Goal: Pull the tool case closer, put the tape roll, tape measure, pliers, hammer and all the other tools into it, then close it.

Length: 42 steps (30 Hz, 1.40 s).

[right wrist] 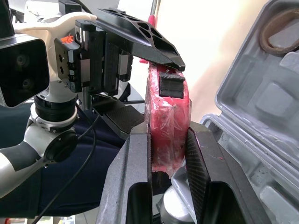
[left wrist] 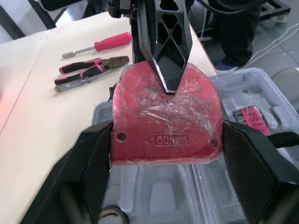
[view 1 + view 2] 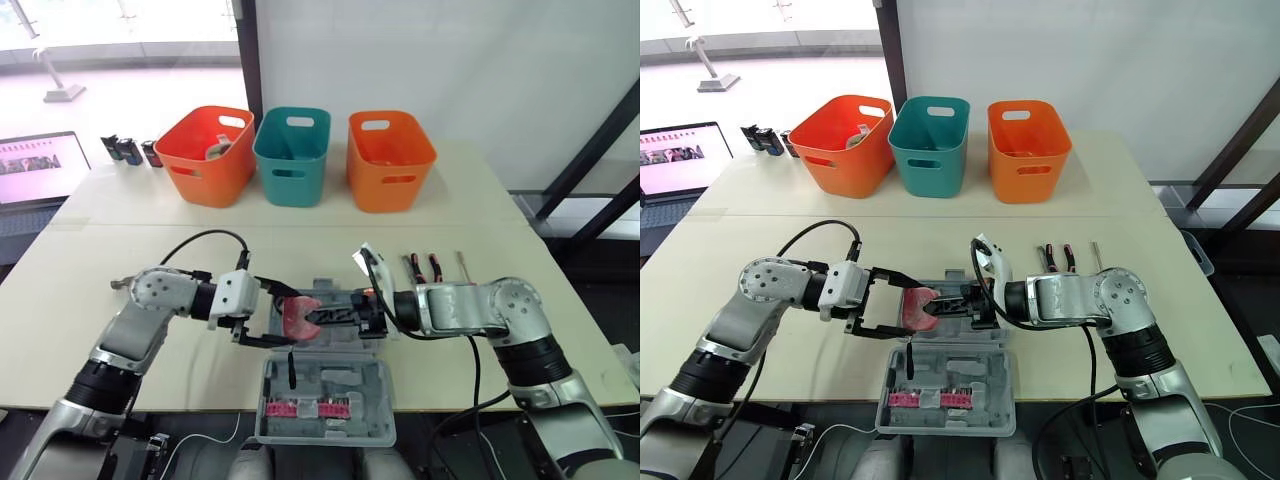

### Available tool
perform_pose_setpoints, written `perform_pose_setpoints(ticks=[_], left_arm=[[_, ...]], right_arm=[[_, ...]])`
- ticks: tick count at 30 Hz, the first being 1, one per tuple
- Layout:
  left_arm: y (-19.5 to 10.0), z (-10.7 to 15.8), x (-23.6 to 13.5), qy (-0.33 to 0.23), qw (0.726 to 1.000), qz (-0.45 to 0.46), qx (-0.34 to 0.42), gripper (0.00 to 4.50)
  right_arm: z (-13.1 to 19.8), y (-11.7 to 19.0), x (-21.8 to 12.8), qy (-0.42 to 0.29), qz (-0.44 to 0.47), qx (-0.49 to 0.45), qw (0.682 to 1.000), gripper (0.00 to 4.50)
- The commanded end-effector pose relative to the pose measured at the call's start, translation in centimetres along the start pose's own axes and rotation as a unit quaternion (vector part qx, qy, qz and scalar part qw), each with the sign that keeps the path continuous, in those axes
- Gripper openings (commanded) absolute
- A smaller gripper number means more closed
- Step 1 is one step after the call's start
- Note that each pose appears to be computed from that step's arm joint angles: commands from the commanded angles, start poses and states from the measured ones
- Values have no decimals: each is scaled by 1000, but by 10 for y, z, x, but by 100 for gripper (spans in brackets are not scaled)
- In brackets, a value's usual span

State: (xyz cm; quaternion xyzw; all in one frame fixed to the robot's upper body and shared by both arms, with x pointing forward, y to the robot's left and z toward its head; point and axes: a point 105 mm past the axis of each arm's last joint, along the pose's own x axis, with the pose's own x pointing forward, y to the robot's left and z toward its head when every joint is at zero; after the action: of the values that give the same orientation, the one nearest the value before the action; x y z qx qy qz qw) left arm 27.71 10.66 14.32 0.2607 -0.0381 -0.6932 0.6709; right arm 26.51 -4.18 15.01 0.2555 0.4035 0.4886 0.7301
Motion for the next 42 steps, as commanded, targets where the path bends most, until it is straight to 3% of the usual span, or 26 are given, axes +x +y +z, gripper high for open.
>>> perform_pose_setpoints(ticks=[1,6,9,13,17,30,32,33,38,39,42], left_arm=[[6,14,-7,-34,999,15,-11,446],[2,29,-33,-93,991,39,-93,446],[-21,17,-48,-70,987,36,-138,446],[-47,5,-60,-41,987,25,-152,446],[-50,1,-61,-38,988,36,-145,446],[-52,-1,-56,-34,992,48,-113,446],[-53,-1,-56,-32,992,45,-112,450],[-54,-1,-56,-31,992,43,-111,450],[-54,-1,-56,-32,992,43,-114,450],[-54,-1,-56,-32,992,43,-115,450],[-54,-2,-55,-32,992,43,-115,450]], right_arm=[[5,5,-18,-18,21,-9,1000,45],[10,-24,-74,-38,-29,24,999,45],[-2,-44,-112,-22,-87,63,994,45],[-34,-65,-136,20,-146,122,982,45],[-51,-83,-134,34,-183,156,970,45],[-54,-122,-123,25,-284,158,945,45],[-52,-123,-123,25,-288,154,945,148],[-52,-123,-124,24,-290,151,945,172],[-45,-121,-131,16,-301,137,944,421],[-43,-120,-133,12,-302,134,944,444],[-34,-110,-140,4,-306,91,948,444]])
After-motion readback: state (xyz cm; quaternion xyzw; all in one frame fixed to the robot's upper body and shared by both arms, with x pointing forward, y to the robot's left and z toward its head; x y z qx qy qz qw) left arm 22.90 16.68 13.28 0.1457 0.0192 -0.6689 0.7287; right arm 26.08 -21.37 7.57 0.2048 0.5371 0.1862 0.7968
